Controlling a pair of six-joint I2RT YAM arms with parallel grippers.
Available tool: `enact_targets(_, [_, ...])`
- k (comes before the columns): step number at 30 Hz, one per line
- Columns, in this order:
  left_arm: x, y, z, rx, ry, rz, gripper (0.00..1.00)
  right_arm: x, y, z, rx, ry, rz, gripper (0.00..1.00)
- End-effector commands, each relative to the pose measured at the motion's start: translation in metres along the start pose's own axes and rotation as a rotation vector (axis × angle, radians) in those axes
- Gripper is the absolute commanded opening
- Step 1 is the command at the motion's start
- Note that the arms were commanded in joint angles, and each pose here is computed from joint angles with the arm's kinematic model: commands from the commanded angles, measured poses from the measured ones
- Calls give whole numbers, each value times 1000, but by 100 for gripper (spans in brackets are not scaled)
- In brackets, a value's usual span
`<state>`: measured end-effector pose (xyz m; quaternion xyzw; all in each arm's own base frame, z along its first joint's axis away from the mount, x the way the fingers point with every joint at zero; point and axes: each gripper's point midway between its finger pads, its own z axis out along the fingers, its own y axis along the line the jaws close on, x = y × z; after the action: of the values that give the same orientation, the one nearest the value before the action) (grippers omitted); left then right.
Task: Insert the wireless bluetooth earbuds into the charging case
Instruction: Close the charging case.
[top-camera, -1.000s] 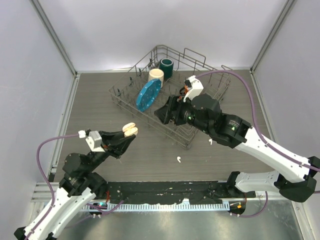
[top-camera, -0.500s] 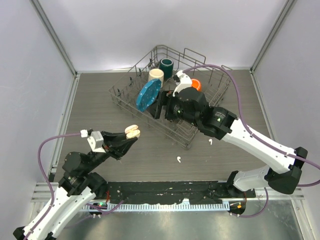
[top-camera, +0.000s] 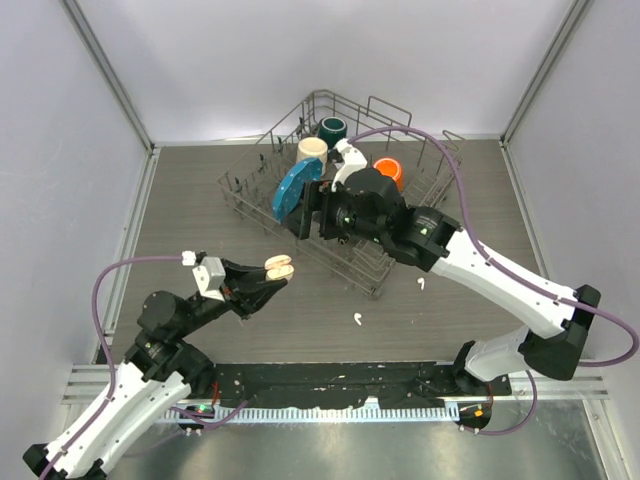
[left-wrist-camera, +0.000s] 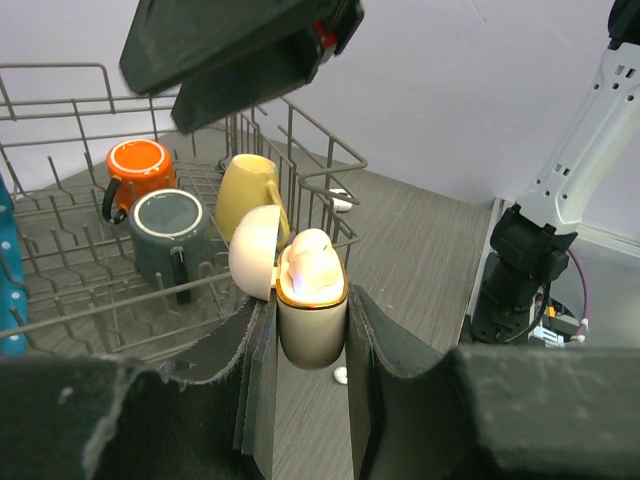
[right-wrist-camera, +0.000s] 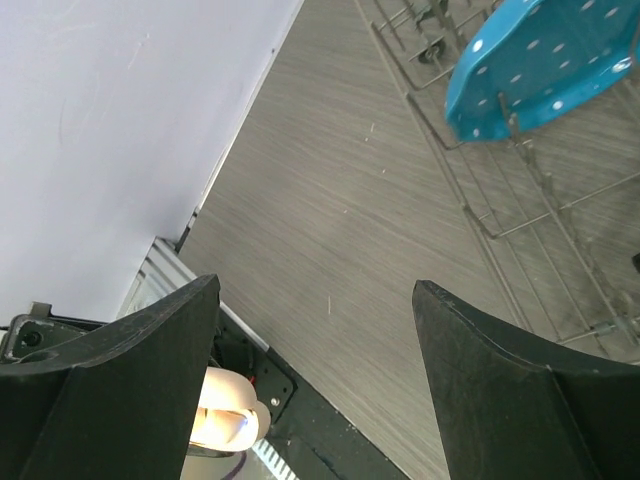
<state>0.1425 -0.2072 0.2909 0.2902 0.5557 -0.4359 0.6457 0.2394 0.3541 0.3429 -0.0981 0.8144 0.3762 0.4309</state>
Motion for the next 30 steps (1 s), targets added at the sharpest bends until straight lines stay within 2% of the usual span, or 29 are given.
enact_targets(1, [-26, -9, 7, 53, -81, 43, 0, 4, 21, 9, -97, 51, -15, 83])
enact_targets(6, [-26, -7, 12, 55, -81, 44, 0, 35, 24, 14, -149, 174, -22, 83])
enact_targets(17, [-22, 9, 16, -17, -97, 40, 0, 69, 12, -22, -217, 221, 4, 83])
enact_targets(19, [-21, 14, 17, -43, -94, 28, 0, 63, 4, -29, -179, 175, 25, 83])
enact_targets(23, [-11, 25, 16, -111, -57, -26, 0, 37, -43, -39, 48, -35, 97, 83])
enact_targets(27, [15, 34, 10, -197, 28, -186, 0, 6, -66, -68, 136, -226, 153, 84])
enact_targets(28, [32, 41, 5, -270, 67, -300, 0, 1, -71, -79, 145, -264, 169, 84])
enact_targets(30, [49, 44, 1, -315, 105, -388, 0, -7, -83, -90, 195, -331, 190, 84])
